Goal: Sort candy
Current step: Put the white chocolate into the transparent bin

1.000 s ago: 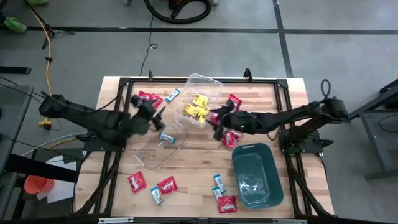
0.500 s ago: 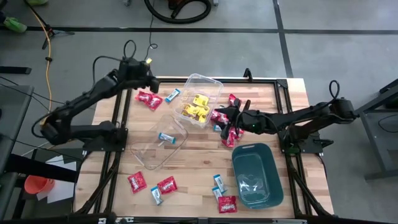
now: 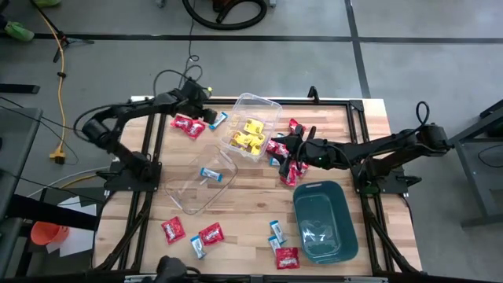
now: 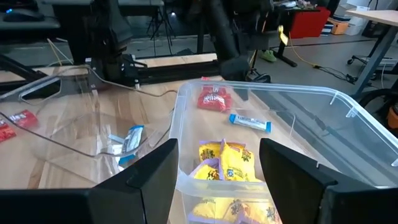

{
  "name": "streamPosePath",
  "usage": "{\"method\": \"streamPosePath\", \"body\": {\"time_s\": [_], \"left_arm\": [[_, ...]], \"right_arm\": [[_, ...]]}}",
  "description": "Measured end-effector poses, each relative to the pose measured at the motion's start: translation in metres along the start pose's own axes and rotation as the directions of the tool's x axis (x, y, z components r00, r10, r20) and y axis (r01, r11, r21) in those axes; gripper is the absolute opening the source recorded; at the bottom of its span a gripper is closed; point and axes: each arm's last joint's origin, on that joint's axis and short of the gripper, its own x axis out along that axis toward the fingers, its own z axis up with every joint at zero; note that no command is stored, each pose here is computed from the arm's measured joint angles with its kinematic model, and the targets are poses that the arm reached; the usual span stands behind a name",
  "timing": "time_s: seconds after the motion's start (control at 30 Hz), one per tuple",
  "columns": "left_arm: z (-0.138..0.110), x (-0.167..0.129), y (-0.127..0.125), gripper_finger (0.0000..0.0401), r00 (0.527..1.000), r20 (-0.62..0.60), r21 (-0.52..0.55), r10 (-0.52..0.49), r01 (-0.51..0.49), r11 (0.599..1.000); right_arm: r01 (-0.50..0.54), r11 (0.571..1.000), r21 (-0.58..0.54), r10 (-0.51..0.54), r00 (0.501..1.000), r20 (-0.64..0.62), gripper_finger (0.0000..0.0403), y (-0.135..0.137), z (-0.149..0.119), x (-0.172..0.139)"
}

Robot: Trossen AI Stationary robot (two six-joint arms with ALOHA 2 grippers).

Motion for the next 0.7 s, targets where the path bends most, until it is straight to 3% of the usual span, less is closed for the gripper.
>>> {"method": "streamPosePath", "body": {"time_s": [0.27, 0.7], "left_arm": [[-0.009, 0.032, -0.005, 0.0199, 0.997, -0.078, 0.031, -0.005, 0.007, 1.0], [-0.018, 0.048, -0.022, 0.0199, 0.994, -0.096, 0.144, 0.049, -0.035, 0.989]], "right_arm": [[0.001, 1.0, -0.009, -0.001, 1.0, -0.02, 0.0222, 0.0, -0.002, 0.0], [0.002, 1.0, 0.007, -0.002, 1.0, -0.027, 0.0222, 0.0, -0.003, 0.0]]}}
